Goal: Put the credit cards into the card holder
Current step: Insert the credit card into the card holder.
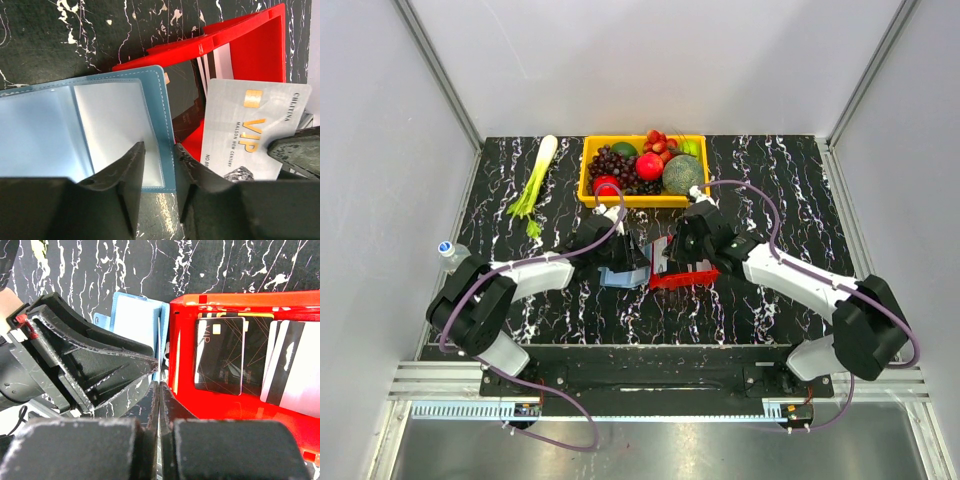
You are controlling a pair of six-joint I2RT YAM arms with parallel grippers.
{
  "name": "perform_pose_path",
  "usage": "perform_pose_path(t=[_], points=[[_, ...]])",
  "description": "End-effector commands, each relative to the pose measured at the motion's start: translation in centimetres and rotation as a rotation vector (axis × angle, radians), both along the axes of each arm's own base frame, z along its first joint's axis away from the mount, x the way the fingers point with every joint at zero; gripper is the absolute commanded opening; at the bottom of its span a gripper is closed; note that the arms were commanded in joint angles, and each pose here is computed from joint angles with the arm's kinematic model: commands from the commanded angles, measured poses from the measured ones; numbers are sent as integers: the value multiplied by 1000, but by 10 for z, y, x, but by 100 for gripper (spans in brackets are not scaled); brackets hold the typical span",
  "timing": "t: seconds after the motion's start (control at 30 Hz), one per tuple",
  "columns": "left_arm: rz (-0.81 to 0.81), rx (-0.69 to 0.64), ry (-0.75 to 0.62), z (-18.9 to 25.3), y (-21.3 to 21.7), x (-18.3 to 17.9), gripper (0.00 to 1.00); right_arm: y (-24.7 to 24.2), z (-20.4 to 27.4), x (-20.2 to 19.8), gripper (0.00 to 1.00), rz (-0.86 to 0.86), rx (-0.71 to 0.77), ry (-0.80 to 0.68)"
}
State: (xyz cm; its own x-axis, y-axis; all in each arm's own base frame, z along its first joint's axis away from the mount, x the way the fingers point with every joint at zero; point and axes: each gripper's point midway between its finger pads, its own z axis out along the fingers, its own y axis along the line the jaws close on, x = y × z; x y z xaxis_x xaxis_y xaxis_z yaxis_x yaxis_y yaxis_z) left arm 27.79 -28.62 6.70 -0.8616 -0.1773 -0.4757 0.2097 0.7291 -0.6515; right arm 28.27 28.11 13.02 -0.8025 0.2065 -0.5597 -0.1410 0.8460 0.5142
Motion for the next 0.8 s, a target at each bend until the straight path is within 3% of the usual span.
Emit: perform_pose_path(t=[0.0, 0.23, 0.43, 0.77], points=[[3, -3, -76, 17, -1, 9, 29, 0, 27, 4, 0, -13, 35, -57], [-26, -55, -45, 11, -9, 3, 18, -1, 38, 6, 0, -20, 44, -78], [9, -6, -10, -3, 0, 1, 17, 5, 40, 8, 0, 0, 52, -73], [32, 18, -99, 12, 17, -1, 13, 30, 35, 17, 0, 47, 96, -49]])
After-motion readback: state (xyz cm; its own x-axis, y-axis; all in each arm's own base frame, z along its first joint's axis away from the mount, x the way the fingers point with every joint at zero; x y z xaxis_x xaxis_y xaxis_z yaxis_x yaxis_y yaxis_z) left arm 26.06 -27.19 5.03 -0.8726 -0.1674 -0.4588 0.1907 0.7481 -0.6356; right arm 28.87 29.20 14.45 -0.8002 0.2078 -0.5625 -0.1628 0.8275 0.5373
